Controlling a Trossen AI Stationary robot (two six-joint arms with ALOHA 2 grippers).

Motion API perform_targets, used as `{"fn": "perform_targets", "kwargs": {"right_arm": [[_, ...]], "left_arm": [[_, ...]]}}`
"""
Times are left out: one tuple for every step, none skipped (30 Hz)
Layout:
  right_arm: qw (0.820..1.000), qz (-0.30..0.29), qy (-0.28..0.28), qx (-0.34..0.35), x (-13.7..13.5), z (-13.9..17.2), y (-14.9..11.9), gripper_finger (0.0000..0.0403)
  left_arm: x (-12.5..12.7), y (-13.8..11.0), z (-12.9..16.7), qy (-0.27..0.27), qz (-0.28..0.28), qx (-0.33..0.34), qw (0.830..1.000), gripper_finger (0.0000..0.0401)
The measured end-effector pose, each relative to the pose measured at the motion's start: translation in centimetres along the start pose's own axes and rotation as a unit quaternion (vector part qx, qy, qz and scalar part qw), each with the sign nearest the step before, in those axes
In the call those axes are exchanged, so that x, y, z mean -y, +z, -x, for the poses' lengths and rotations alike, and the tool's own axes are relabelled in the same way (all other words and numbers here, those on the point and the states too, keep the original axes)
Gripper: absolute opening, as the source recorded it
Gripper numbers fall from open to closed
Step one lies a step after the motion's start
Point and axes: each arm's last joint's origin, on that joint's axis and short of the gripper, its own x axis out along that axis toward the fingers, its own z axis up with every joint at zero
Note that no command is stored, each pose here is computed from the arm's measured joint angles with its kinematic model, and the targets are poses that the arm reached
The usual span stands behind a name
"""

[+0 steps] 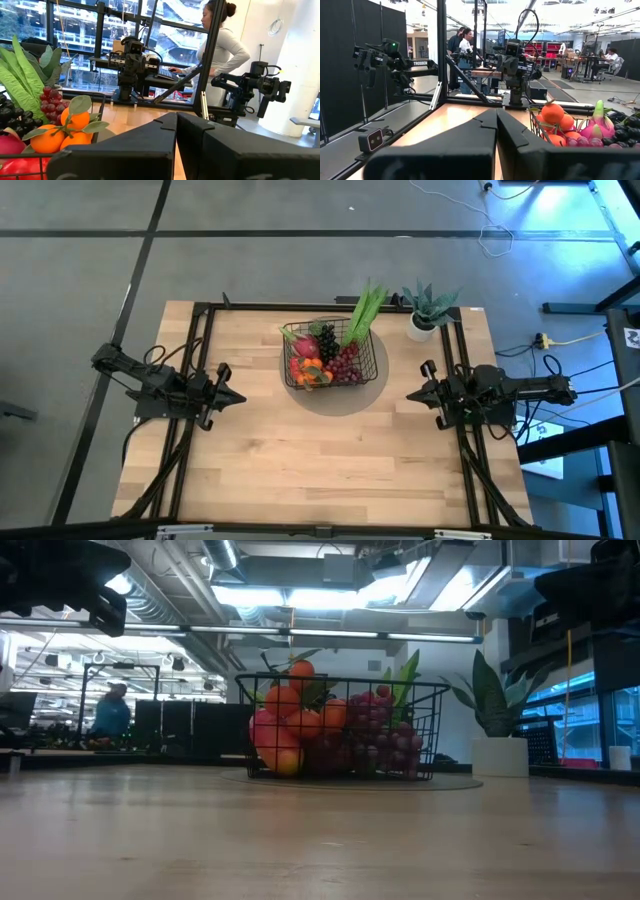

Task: Build produce basket
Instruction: Return to Home Position

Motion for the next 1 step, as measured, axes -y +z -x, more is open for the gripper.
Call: {"fn": "perform_targets", "kwargs": {"right_arm": [[1.000,0.000,0.000,0.000,0.00,0.00,0.00,0.0000]], "left_arm": [[0.00,0.00,0.00,0.000,0.000,0.000,1.000,0.0000]]}}
